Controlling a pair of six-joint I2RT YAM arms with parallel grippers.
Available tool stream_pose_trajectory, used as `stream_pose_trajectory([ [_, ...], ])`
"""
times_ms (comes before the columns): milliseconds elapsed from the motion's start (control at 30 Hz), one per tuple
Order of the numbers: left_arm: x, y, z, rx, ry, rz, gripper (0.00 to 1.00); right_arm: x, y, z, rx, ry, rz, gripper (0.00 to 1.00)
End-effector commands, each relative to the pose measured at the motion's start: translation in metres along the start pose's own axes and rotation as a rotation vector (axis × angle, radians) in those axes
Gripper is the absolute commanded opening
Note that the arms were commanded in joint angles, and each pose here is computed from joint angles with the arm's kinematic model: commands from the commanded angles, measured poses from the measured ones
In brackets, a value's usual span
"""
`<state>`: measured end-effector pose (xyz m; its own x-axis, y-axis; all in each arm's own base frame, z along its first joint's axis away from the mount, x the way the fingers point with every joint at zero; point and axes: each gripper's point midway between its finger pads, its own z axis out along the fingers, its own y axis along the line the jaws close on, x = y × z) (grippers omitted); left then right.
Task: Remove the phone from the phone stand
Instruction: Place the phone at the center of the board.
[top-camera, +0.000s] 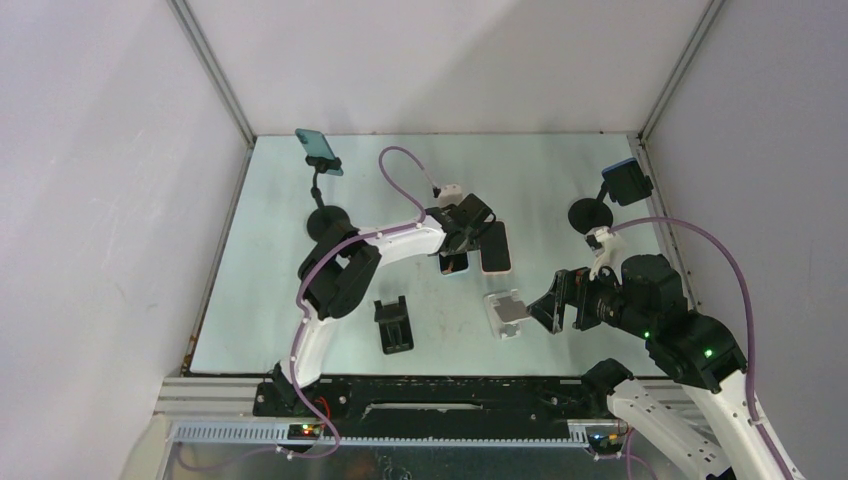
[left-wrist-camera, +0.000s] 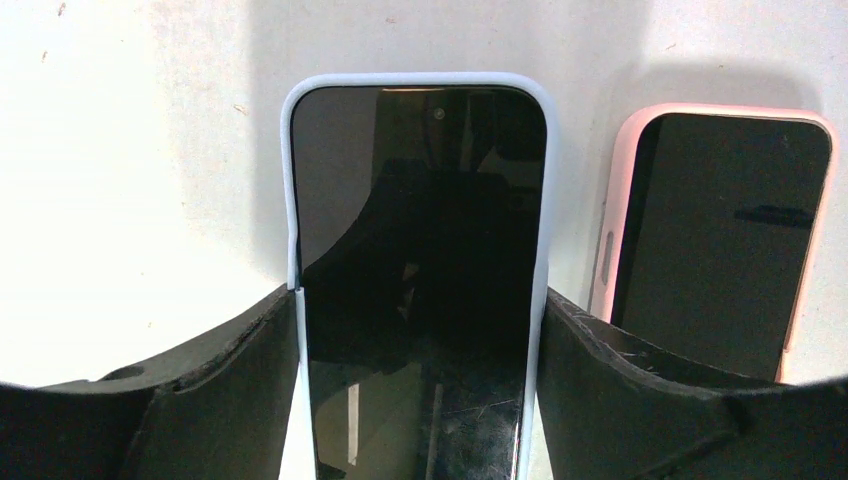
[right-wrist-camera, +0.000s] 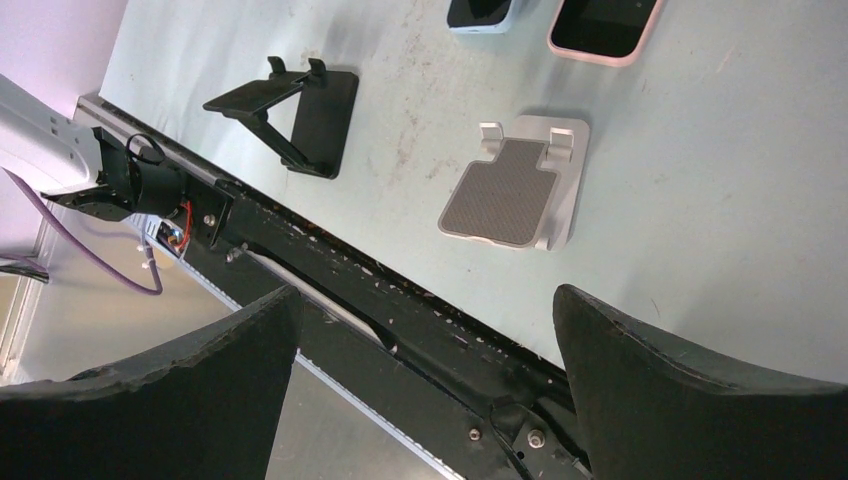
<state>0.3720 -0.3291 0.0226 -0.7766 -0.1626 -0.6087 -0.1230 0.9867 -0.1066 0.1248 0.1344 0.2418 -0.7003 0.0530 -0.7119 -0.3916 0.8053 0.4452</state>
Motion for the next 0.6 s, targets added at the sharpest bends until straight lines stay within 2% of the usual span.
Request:
stream_pose_trajectory([
  [0,-0.013,-0.009,-0.006,0.03,-0.021,-0.059,0.79,-0.014,0.006,-0.007,-0.014,-0.051,-0.006,0.97],
  [100,-0.012,-0.006,-0.008,0.031,-0.019,-0.057,0.88,-0.015,0.006,-0.007,-0.01,-0.052,-0.01,0.97],
  [200,-0.012,-0.006,-0.01,0.037,-0.016,-0.056,0.9,-0.014,0.005,-0.006,-0.006,-0.046,-0.018,0.98],
  [233,-0.012,-0.006,-0.011,0.038,-0.015,-0.058,0.94,-0.014,0.005,-0.006,-0.007,-0.045,-0.02,0.98],
  [400,-0.016,-0.001,-0.024,0.03,-0.025,-0.067,0.96,-0.014,0.007,-0.008,-0.019,-0.044,-0.041,0.98],
  [567,-0.05,0.0,-0.065,0.041,-0.114,-0.073,0.97,-0.026,0.007,-0.012,-0.004,-0.072,-0.069,0.99],
])
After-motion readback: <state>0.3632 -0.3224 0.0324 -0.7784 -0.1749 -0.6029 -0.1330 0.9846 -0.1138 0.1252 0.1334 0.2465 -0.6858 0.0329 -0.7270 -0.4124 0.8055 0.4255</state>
